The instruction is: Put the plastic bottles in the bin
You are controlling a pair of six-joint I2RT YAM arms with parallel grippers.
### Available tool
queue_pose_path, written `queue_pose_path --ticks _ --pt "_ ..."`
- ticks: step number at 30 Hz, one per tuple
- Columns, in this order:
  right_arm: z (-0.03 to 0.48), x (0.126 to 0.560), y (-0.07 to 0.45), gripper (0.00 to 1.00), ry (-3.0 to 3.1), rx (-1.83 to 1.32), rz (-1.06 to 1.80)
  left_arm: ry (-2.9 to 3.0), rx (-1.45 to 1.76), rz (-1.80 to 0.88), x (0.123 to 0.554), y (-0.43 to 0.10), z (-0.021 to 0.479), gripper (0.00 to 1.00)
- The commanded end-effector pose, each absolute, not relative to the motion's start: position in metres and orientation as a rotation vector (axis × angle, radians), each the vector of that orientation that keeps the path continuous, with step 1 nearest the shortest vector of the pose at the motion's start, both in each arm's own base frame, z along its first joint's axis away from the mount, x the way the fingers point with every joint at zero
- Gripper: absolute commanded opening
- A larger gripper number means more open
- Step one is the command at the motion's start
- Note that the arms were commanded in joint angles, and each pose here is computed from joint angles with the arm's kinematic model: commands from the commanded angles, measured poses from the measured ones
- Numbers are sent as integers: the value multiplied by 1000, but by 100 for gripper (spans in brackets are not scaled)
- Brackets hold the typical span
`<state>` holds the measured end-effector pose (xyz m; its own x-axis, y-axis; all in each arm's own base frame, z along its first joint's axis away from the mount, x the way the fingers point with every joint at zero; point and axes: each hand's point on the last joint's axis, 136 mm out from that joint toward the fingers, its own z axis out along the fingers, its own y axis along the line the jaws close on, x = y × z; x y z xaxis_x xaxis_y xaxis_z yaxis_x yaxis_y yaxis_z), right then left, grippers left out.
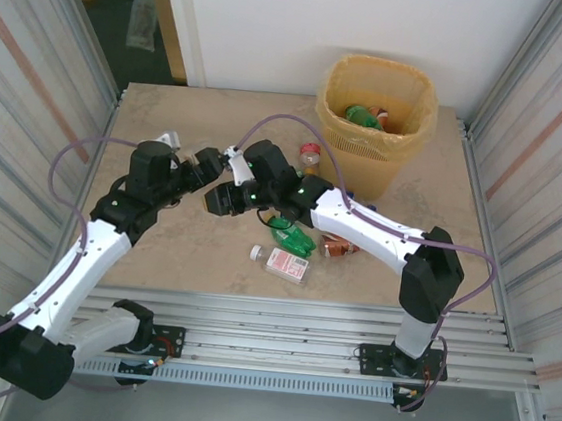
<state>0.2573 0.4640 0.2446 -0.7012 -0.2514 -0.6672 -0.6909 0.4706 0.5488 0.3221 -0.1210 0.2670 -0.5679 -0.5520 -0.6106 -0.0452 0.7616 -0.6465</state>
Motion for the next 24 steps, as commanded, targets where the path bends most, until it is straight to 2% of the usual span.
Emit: queue_pose_path --ticks 1,12,24 --pt "247 264 450 23 2235 -767 1054 1944 -313 -817 307 -127 316 99" --pt "274 298 391 24 2228 -649 852 1726 -270 -637 272 -84 356 99" --pt "376 341 279 26 2055 -441 615 1696 -248 -526 255 -66 346 99"
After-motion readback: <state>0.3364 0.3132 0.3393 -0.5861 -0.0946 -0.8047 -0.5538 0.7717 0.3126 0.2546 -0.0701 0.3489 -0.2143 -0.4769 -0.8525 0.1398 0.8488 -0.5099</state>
